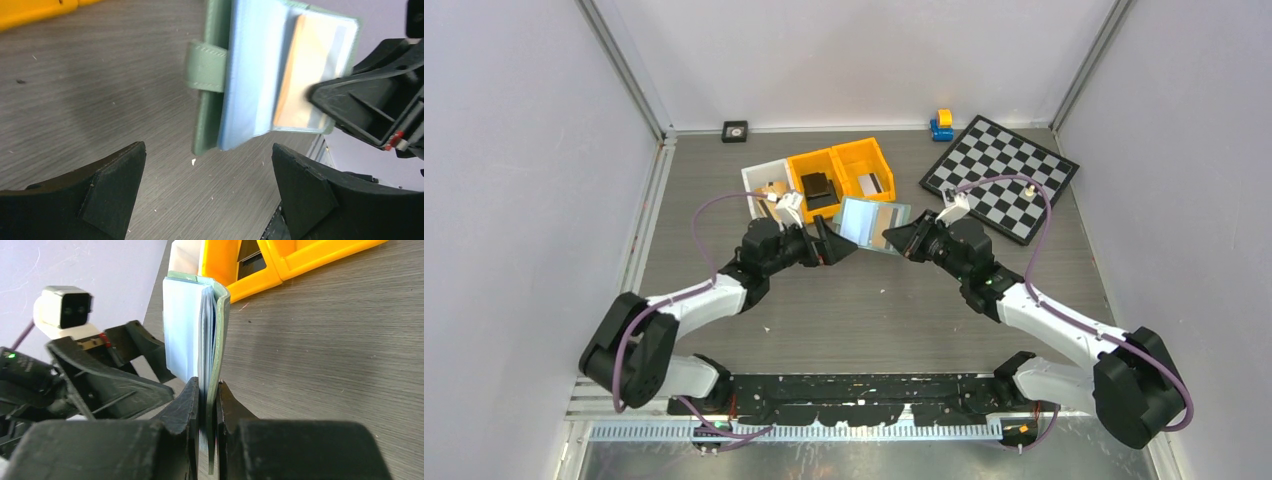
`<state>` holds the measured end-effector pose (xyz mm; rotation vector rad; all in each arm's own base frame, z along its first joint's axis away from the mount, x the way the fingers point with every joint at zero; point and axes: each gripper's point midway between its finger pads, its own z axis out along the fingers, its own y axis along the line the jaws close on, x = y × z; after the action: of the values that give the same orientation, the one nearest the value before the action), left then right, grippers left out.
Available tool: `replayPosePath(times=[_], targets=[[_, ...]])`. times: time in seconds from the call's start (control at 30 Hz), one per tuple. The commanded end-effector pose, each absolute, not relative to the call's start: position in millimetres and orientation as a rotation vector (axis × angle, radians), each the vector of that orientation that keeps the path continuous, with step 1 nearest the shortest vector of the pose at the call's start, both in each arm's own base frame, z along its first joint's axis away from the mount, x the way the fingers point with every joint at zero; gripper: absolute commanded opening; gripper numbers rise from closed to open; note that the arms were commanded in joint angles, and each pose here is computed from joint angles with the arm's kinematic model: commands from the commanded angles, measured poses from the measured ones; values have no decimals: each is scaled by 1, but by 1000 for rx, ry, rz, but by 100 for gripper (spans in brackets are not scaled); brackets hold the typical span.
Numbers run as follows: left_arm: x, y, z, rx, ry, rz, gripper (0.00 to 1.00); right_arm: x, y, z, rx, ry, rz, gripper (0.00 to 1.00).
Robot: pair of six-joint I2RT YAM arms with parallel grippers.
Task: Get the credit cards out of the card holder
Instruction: Remove the credit card from the card holder.
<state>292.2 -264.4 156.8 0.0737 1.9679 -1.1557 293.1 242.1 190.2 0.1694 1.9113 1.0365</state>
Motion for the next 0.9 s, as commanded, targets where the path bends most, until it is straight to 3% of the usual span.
replayPosePath(times=[0.0, 0.37, 0.47, 0.6, 0.87], targets=[[290, -281, 165, 99, 1902, -1304, 100, 293, 246, 226, 125, 1791, 1106, 1], [286, -278, 184, 120, 1834, -1327, 95, 289, 260, 221, 106, 1808, 1216, 0], [287, -272, 188, 108, 1819, -1314, 89, 287, 268, 220, 80, 1811, 1269, 1], [288, -267, 191, 99, 1802, -1308, 71, 288, 273, 215, 50, 1825, 1275, 0], [288, -272, 192, 133, 1806, -1336, 18, 287, 279, 212, 17, 1832, 1300, 1]])
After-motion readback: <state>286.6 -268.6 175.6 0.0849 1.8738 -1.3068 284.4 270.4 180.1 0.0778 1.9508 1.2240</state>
